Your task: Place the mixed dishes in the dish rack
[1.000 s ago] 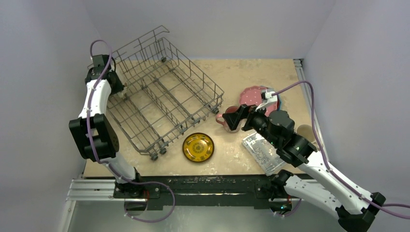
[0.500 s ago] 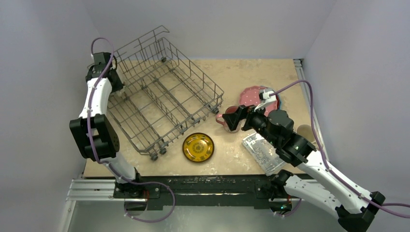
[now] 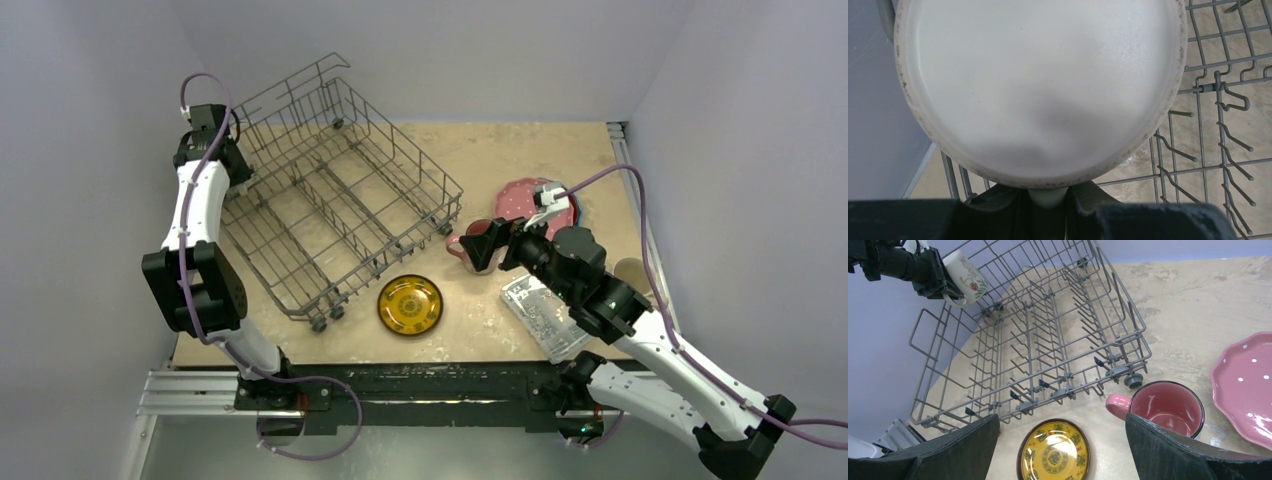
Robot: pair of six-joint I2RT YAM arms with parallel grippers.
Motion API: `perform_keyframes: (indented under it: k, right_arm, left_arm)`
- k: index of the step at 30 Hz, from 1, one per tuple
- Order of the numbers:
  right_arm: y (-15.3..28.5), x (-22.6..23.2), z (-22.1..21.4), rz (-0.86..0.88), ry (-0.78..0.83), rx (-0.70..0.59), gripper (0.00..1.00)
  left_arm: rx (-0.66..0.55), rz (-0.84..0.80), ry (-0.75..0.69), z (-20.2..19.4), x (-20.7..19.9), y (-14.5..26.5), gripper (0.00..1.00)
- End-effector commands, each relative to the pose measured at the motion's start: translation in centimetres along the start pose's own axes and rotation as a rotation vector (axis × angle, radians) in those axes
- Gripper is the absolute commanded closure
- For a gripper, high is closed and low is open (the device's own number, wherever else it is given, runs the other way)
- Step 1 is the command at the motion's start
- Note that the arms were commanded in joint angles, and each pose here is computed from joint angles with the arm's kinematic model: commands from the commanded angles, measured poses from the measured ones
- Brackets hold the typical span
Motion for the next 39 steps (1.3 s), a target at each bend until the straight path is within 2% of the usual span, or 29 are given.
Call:
perform_keyframes:
  k: [1, 6, 12, 18, 24, 27, 30, 33, 39]
  right_arm:
    - [-0.3, 0.6, 1.8, 0.018, 0.005, -0.061, 0.01]
    - [-0.5, 0.7, 1.7, 0.019, -0.001, -0.054, 0.01]
    - [-0.7, 0.6, 1.4, 0.015, 0.000, -0.050, 0.01]
    - [-0.5, 0.5, 1.6, 0.010, 0.004, -0.056, 0.01]
    - [-0.3, 0.4, 1.5, 0.008, 0.011, -0.054, 0.01]
    - [-0.3, 0.3, 1.4, 0.012, 0.010, -0.062, 0.01]
    - [-0.1, 0.2, 1.3, 0.010, 0.017, -0.065, 0.01]
    - [0.0, 0.1, 1.3, 0.004, 0.022, -0.071, 0.01]
    - [0.4, 0.0, 1.5, 0.005, 0.033, -0.078, 0.01]
  left_arm:
    - [-0.254, 0.093, 0.097, 5.9, 1.5, 1.8, 1.00]
    - [-0.205, 0.178, 0.127, 5.1, 2.0, 0.0, 1.00]
    - [-0.158, 0.125, 0.178, 4.2, 0.8, -0.6, 1.00]
    - [-0.218, 0.143, 0.185, 4.8, 1.0, 2.3, 1.00]
    - [-0.306, 0.161, 0.199, 5.2, 0.4, 7.0, 1.00]
    - [-0.326, 0.223, 0.211, 4.5, -0.1, 8.7, 1.00]
    - [-0.282, 0.304, 0.227, 3.5, -0.2, 10.3, 1.00]
    - [-0.239, 0.310, 0.244, 2.6, -0.1, 11.2, 1.00]
    - [-0.198, 0.339, 0.265, 0.0, 1.0, 11.0, 1.00]
Point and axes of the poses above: each gripper's point midway between its finger pads, its own y axis back along the fingers, its own x axis along the line the jaws close on, z = x × y, the point moved 5 cm from there along y, back along the fingers, and after that the axes turned 3 degrees about y, right-handed, at the moved point
